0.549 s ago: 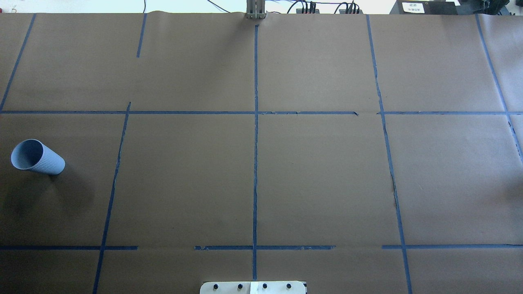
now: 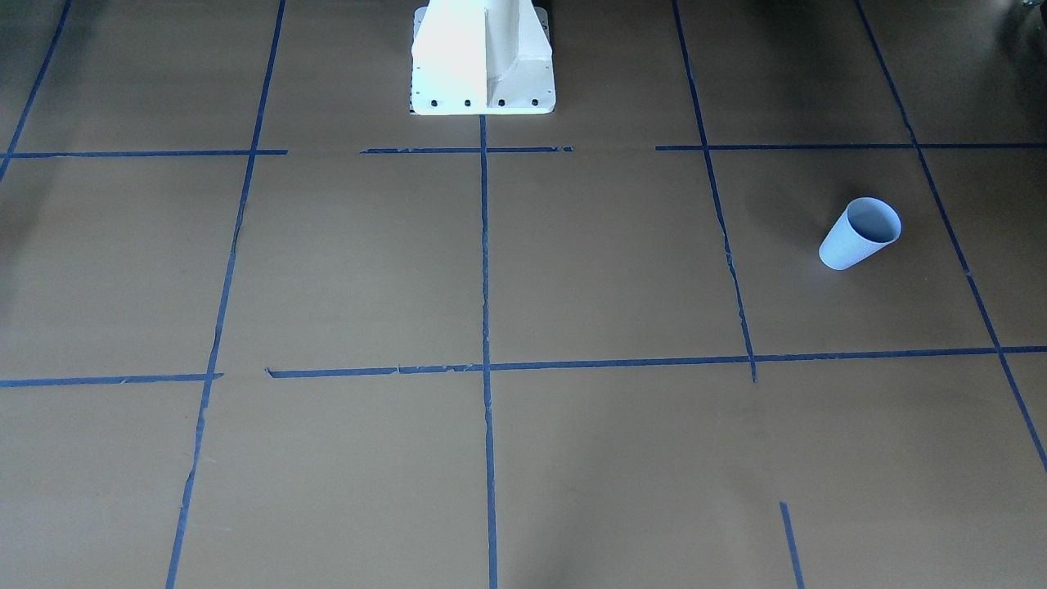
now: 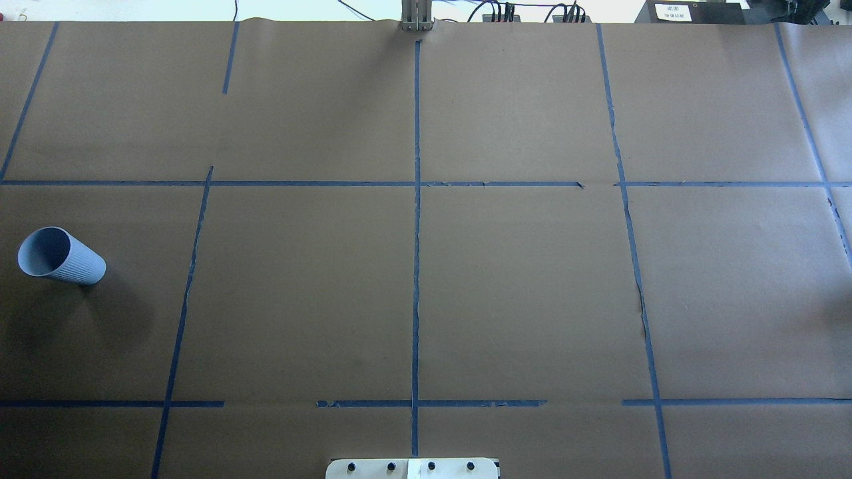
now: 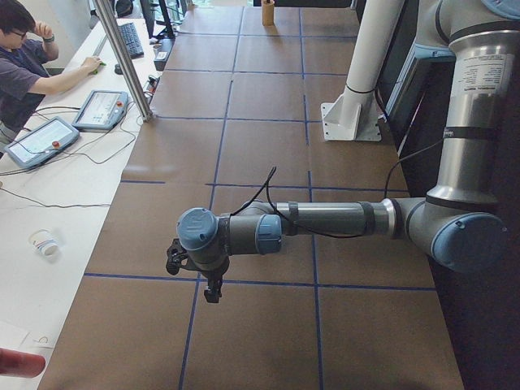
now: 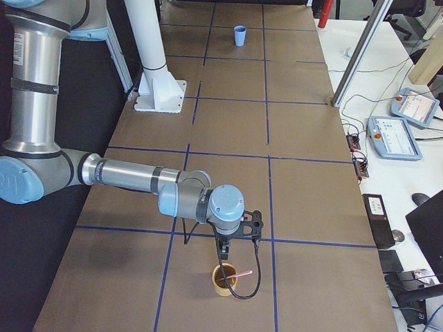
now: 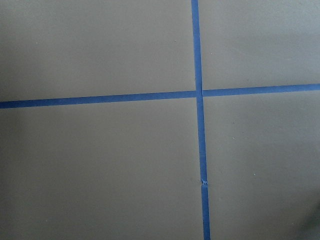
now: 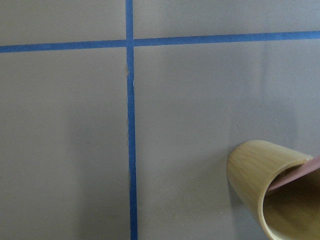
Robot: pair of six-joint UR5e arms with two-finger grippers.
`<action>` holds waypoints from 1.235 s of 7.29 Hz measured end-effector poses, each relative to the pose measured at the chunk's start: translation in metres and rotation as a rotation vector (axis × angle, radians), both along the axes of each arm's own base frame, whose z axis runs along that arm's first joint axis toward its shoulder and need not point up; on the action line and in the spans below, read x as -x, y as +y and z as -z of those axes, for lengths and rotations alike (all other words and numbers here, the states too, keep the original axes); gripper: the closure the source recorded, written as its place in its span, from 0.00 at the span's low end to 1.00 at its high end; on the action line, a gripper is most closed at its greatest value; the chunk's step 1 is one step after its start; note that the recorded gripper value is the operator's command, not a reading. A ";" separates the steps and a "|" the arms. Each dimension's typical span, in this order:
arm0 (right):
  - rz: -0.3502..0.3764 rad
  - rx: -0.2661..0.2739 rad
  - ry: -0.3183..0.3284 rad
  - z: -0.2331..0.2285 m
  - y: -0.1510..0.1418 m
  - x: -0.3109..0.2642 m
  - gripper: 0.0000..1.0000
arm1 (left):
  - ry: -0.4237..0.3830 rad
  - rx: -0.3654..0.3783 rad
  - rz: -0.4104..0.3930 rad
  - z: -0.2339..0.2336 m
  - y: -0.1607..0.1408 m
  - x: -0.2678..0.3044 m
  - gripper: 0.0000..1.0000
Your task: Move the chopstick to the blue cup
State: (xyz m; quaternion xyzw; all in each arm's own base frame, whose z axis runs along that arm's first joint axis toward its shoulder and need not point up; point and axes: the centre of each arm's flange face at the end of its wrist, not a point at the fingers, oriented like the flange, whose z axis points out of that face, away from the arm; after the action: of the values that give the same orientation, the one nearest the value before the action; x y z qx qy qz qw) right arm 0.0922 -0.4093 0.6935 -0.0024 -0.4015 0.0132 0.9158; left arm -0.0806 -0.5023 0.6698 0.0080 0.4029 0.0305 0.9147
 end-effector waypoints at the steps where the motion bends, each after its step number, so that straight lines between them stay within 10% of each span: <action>1: 0.000 -0.003 0.000 0.001 -0.001 0.000 0.01 | 0.000 -0.002 -0.001 0.000 0.000 0.000 0.00; 9: -0.002 -0.014 -0.001 0.007 -0.003 0.000 0.01 | -0.004 -0.064 0.012 0.036 0.001 -0.001 0.00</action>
State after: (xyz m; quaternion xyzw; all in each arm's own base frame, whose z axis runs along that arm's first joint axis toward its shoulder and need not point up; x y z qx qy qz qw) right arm 0.0924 -0.4125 0.6863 0.0047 -0.4018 0.0114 0.9156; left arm -0.0798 -0.5011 0.6335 0.0394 0.3999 0.0379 0.9149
